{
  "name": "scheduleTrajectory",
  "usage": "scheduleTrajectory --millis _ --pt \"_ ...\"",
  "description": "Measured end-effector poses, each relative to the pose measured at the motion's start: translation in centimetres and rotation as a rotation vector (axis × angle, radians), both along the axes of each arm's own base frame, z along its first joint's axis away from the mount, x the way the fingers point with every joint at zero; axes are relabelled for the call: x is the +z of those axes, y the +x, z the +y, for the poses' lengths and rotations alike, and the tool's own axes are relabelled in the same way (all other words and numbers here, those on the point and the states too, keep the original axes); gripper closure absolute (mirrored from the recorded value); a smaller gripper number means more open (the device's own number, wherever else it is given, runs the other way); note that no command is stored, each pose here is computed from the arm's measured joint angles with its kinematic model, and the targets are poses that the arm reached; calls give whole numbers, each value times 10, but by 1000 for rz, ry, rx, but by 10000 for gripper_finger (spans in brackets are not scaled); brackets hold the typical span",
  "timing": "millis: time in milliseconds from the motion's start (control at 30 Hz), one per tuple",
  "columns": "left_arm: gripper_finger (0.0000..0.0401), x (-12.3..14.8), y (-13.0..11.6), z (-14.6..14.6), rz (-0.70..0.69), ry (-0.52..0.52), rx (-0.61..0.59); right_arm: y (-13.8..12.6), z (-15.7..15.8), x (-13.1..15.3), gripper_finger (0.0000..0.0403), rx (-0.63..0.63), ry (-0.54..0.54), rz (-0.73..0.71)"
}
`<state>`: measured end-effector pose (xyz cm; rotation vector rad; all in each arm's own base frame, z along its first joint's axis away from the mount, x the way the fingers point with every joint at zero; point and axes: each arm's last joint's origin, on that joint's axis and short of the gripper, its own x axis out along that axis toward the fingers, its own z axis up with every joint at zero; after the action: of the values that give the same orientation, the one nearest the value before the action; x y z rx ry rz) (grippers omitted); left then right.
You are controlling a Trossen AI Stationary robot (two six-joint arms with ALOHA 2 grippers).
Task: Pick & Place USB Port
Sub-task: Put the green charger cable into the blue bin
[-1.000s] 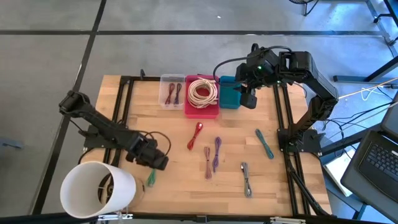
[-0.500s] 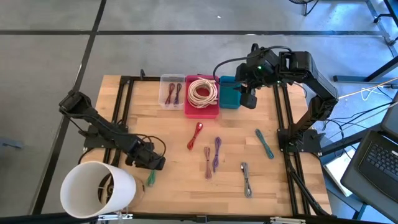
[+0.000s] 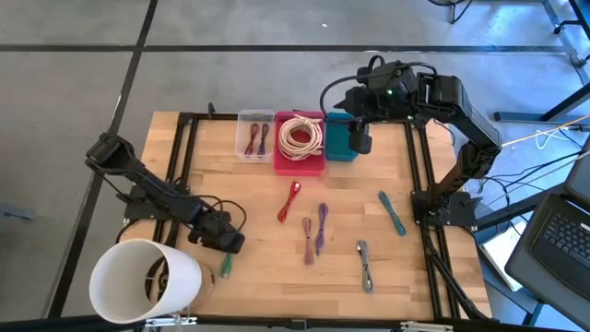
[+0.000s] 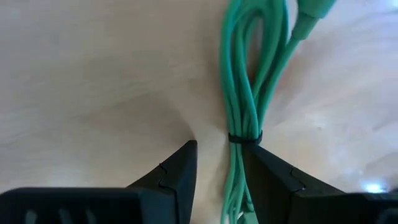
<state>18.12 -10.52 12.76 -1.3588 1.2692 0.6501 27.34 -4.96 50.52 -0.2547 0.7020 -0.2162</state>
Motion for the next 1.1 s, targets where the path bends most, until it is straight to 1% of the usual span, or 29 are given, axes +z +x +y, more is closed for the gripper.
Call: scheduleTrajectory --millis 133,267,400,633,767,900,967,1000,1033,1100 --pt "278 2 7 -1 -69 -29 -39 0 0 0 238 0 0 0" --pt "278 3 10 0 -106 -15 -28 0 0 0 238 0 0 -1" --pt "278 5 13 -2 -155 -36 -47 0 0 1 238 0 -1 -7" --pt "278 5 14 -3 -161 -38 -64 0 0 0 238 0 -1 -6" --pt "278 -5 18 -4 -137 -23 -76 0 0 1 238 0 -2 -8" --pt "279 -16 29 -5 -151 -46 -87 2 0 3 238 -2 -3 -38" --pt "289 -19 34 -3 -163 -54 -96 3 0 4 238 -1 -5 -48" --pt "301 -21 35 -2 -170 -50 -104 3 0 4 238 0 -5 -48" --pt "318 -21 36 0 -175 -45 -110 3 0 4 238 1 -5 -48" --pt "366 -22 37 2 -189 -26 -124 3 0 4 238 1 -5 -48"
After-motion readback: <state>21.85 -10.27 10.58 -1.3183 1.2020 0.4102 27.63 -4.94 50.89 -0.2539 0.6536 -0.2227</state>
